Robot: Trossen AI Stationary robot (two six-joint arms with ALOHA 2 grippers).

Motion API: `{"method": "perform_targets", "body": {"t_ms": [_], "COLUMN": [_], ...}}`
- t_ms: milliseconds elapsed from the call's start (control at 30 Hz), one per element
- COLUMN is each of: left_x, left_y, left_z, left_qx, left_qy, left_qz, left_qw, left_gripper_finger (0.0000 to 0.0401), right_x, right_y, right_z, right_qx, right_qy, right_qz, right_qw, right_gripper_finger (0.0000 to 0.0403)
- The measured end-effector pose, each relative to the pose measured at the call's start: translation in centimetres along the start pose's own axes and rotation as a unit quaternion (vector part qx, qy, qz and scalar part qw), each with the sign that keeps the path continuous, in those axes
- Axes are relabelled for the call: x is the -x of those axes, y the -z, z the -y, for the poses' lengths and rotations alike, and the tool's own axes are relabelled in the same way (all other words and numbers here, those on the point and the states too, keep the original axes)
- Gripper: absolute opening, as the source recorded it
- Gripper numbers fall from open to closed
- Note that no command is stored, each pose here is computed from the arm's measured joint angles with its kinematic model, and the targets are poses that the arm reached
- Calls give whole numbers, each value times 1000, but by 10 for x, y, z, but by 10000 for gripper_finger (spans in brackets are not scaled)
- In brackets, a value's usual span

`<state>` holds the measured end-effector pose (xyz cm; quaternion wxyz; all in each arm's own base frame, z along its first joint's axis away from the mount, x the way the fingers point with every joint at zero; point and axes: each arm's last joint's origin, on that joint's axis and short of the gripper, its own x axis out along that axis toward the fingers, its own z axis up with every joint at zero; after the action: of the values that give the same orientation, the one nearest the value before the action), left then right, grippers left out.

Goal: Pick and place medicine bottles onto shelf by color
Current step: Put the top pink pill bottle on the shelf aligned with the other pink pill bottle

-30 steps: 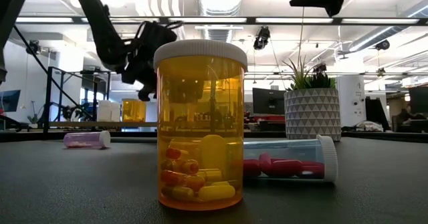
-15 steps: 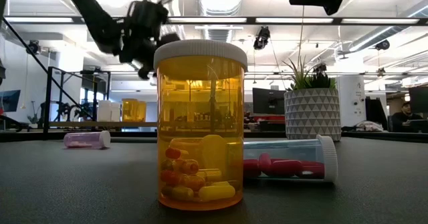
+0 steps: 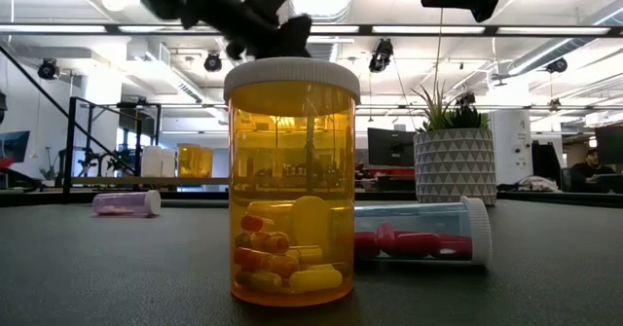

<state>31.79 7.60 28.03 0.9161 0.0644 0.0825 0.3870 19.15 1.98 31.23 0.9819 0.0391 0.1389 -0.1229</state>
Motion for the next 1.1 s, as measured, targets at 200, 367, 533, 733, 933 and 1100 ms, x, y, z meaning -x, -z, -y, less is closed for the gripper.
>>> {"method": "perform_targets", "body": {"t_ms": [200, 367, 533, 733, 933, 1100], "left_x": [14, 33, 60, 94, 114, 120], "left_y": [-24, -26, -21, -4, 16, 28], "left_z": [22, 43, 65, 81, 78, 65], "left_qx": [2, 76, 170, 191, 120, 65], "left_qy": [45, 70, 93, 111, 204, 230], "left_qz": [-45, -128, -170, -269, -446, -549], "left_qw": [998, 986, 966, 937, 863, 801], "left_gripper_finger": [179, 179, 179, 179, 179, 179], "right_x": [0, 0, 0, 0, 0, 0], "right_y": [0, 0, 0, 0, 0, 0], "right_z": [0, 0, 0, 0, 0, 0], "right_qx": [0, 0, 0, 0, 0, 0], "right_qy": [0, 0, 0, 0, 0, 0], "right_qz": [0, 0, 0, 0, 0, 0], "right_qw": [1000, 1000, 1000, 1000, 1000, 1000], "right_gripper_finger": [217, 217, 217, 217, 217, 217]}}
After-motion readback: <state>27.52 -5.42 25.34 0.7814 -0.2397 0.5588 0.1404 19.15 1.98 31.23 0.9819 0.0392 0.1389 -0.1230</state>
